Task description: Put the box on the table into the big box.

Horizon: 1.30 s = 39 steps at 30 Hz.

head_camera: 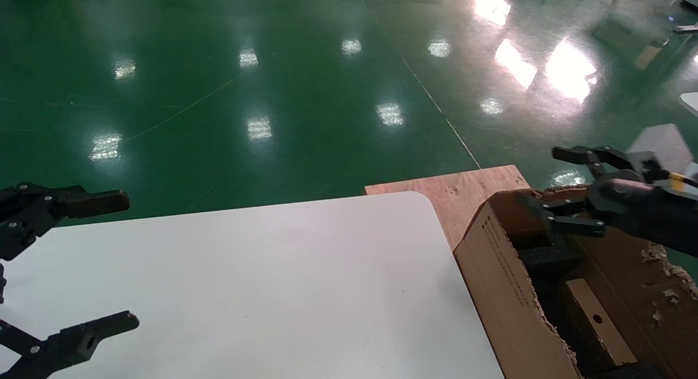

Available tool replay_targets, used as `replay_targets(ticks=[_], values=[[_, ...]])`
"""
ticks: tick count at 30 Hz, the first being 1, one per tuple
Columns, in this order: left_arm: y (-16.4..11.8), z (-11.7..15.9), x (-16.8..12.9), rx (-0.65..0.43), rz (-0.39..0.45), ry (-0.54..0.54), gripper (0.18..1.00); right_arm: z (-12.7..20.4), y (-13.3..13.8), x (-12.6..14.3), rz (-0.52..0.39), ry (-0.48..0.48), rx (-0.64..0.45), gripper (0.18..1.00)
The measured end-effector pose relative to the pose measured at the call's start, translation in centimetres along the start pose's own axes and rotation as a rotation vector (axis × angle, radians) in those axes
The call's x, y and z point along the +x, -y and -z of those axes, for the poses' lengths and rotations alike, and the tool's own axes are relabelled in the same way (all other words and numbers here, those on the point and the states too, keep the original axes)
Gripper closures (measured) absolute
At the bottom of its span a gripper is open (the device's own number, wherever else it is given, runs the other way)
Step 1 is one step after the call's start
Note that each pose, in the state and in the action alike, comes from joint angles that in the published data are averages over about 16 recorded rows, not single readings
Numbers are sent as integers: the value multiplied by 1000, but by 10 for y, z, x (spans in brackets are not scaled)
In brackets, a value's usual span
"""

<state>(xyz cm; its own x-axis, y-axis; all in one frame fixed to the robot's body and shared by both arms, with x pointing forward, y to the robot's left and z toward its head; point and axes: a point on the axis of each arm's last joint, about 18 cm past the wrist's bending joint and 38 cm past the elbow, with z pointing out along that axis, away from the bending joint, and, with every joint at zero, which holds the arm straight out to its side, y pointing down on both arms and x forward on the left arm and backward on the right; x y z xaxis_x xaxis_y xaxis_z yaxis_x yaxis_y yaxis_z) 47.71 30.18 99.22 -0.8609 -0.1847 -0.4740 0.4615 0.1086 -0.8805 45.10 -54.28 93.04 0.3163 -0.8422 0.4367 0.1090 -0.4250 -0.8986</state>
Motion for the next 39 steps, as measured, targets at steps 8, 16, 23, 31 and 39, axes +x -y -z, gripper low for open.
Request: replay_targets(ticks=[8, 16, 23, 31, 39], values=[[0, 0, 0, 0, 0, 0, 184, -11, 12, -7, 31, 23, 8, 179], [0, 0, 0, 0, 0, 0, 184, -6, 22, -2, 53, 35, 4, 178], [0, 0, 0, 0, 0, 0, 184, -6, 53, 1, 118, 89, 5, 178], [0, 0, 0, 0, 0, 0, 184, -20, 98, -8, 209, 205, 23, 178], [0, 0, 0, 0, 0, 0, 184, -45, 136, -32, 273, 351, 63, 178]])
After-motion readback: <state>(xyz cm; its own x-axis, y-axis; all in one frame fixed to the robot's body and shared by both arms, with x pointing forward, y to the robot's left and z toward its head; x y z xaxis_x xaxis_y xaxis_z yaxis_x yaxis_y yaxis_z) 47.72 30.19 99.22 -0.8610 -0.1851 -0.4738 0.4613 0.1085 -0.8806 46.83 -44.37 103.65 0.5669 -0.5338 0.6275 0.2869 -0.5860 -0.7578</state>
